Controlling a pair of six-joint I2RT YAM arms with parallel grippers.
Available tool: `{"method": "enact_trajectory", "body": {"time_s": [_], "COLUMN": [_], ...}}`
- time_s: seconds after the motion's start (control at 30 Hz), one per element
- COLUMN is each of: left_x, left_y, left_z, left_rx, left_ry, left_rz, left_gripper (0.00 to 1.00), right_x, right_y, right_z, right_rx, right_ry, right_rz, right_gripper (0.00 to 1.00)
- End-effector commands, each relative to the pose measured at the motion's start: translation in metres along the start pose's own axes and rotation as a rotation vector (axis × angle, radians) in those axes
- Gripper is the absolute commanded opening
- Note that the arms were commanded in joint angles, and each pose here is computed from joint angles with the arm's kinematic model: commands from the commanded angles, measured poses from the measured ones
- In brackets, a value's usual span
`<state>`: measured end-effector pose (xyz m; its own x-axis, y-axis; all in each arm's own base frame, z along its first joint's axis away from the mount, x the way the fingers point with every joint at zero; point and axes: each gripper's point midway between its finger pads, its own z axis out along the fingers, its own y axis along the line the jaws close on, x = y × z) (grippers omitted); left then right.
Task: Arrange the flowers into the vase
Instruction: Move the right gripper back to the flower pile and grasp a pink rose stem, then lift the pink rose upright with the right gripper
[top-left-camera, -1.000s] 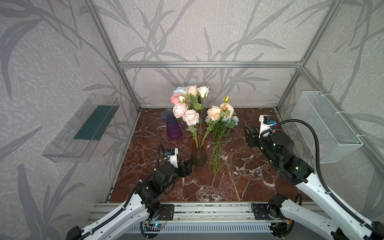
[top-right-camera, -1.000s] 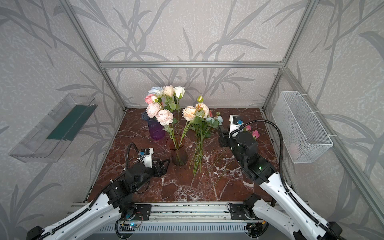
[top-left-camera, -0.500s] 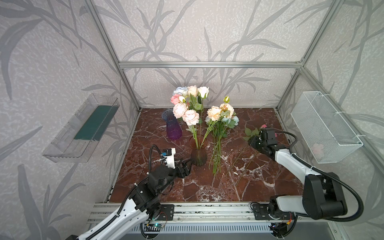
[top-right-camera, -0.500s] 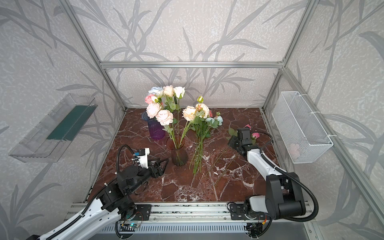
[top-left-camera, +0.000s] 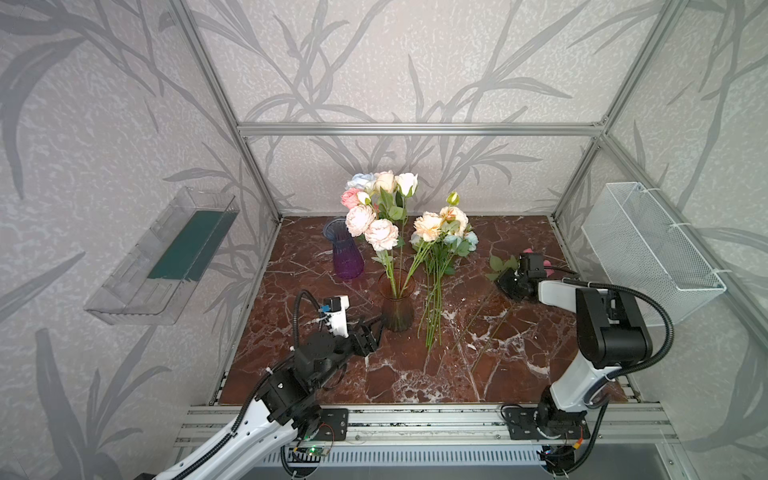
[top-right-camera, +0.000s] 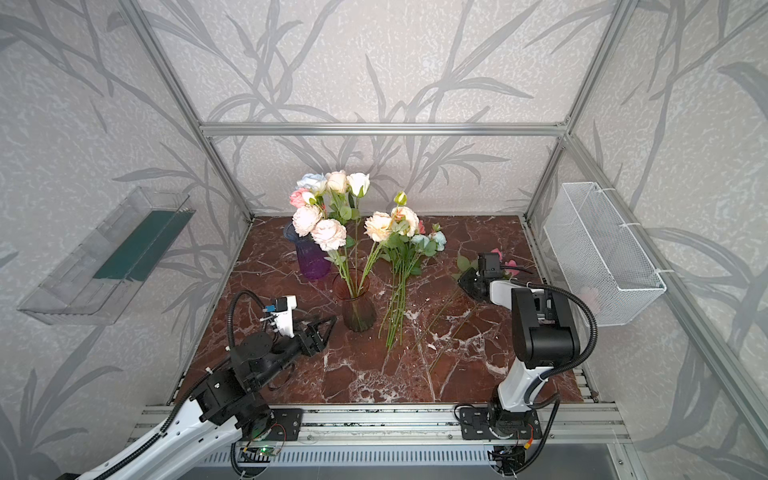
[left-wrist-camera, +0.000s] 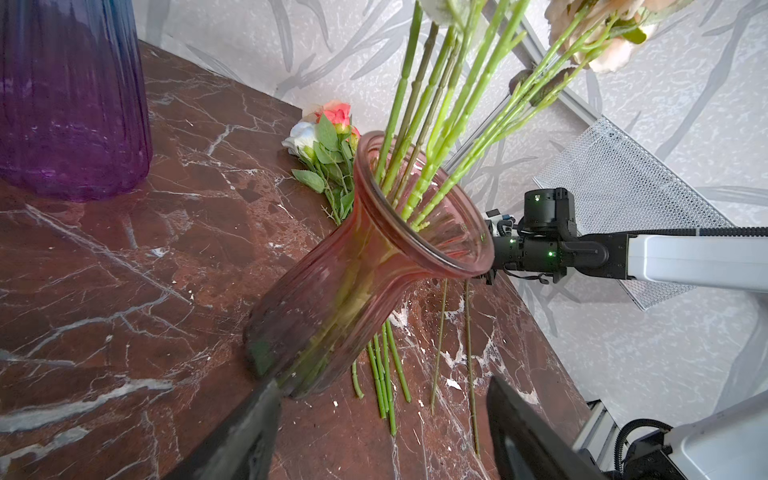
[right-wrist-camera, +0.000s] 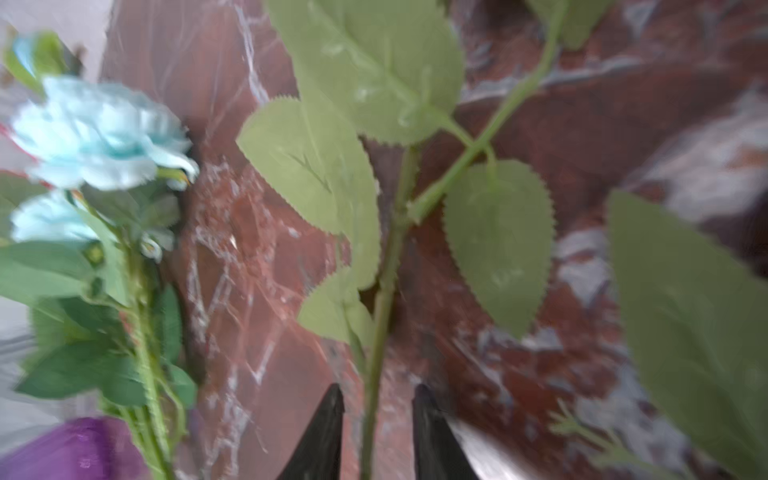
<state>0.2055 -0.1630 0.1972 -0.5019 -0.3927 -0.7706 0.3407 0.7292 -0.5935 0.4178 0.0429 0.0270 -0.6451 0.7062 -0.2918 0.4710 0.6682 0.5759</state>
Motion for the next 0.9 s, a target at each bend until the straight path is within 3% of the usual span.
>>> {"method": "enact_trajectory", "body": {"time_s": [0.0, 0.27, 0.5, 0.87], "left_x": [-0.003, -0.008, -0.012, -0.017], "left_y": [0.003, 0.004, 0.003, 0.035], "left_z": [-0.003, -0.005, -0.005, -0.023], "left_rx": [-0.013, -0.023, -0.037, -0.184], "left_ry": [-0.016, -0.038, -0.042, -0.1], "left_rz": [-0.002, 0.011, 0.013, -0.039], "left_gripper": [0.79, 0.79, 0.79, 0.83], "right_x": [0.0, -0.012, -0.018, -0.014], "right_y": [0.012, 0.034, 0.064, 0.129], "right_z": [0.004, -0.022, -0.055, -0.158], "right_rx": [-0.058, -0.117, -0.192, -0.333], "right_ry": [0.015, -0.037, -0.095, -0.303], "right_rz": [0.006, -0.044, -0.101, -0.301], "right_gripper": [0.16, 0.05, 0.03, 0.02]}}
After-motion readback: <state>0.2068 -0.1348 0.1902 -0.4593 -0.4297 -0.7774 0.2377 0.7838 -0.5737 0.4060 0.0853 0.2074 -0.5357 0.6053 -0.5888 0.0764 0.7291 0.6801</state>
